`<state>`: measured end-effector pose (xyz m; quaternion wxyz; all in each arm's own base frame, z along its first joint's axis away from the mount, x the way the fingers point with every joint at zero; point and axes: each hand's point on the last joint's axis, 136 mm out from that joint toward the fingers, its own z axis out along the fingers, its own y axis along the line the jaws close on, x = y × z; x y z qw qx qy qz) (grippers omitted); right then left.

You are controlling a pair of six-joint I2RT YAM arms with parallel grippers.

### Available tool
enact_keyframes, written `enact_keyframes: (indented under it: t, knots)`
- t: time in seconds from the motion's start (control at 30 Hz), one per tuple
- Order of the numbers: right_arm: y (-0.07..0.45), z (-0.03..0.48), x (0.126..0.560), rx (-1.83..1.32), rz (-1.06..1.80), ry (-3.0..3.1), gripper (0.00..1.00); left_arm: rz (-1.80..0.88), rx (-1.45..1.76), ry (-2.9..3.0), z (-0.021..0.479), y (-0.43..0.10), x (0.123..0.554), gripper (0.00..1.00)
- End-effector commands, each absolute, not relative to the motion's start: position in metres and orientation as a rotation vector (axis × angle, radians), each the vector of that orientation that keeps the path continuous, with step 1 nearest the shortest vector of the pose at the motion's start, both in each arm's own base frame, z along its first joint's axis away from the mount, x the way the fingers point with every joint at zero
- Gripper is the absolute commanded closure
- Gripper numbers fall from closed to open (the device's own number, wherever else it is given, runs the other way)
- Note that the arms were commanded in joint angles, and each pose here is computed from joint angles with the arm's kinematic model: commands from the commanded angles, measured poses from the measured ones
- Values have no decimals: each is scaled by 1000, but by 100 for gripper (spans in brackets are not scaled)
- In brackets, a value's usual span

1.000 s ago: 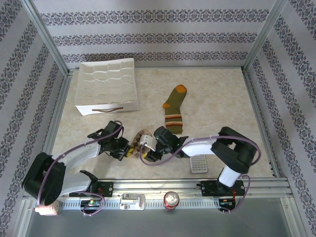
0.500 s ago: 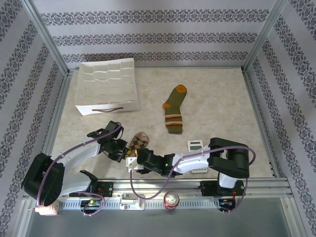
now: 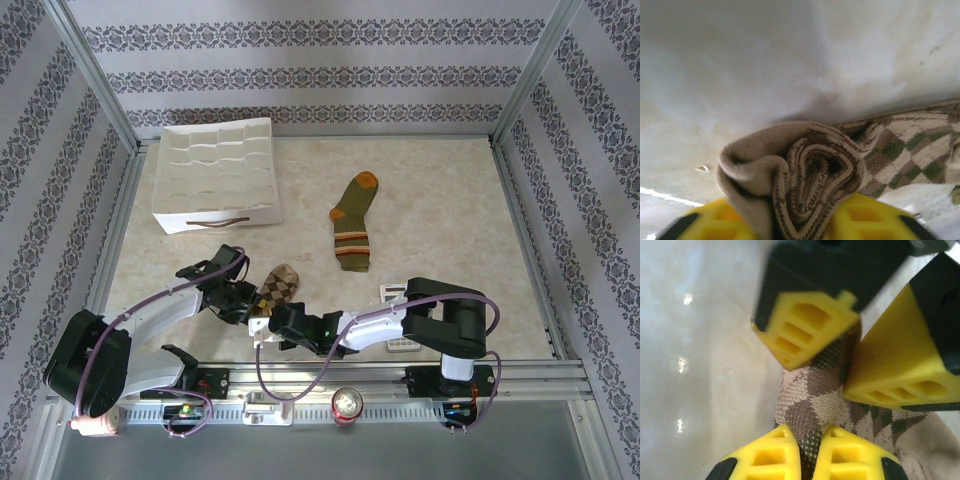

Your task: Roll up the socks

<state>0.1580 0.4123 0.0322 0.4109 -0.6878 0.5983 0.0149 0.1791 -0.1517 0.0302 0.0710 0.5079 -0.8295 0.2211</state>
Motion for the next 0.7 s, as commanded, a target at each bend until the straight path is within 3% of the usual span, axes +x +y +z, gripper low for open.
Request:
enact_keyframes:
  t: [0.0, 0.07, 0.2, 0.4, 0.67]
  knots:
    - [389, 10, 150, -1766, 131, 1653, 100, 591, 1574, -2475, 27, -136, 168, 53]
    - [380, 4, 145, -1744, 236, 1743, 100, 657, 1579, -2484, 37, -135, 177, 39]
    - [362, -14, 135, -1712, 439, 1922, 100, 747, 1555, -2526, 53, -133, 190, 30]
    - [342, -36, 125, -1649, 702, 2167, 100, 984, 1456, -2585, 72, -148, 210, 30]
    - [324, -50, 132, -1501, 822, 2354, 100, 1052, 1373, -2644, 74, -156, 198, 42]
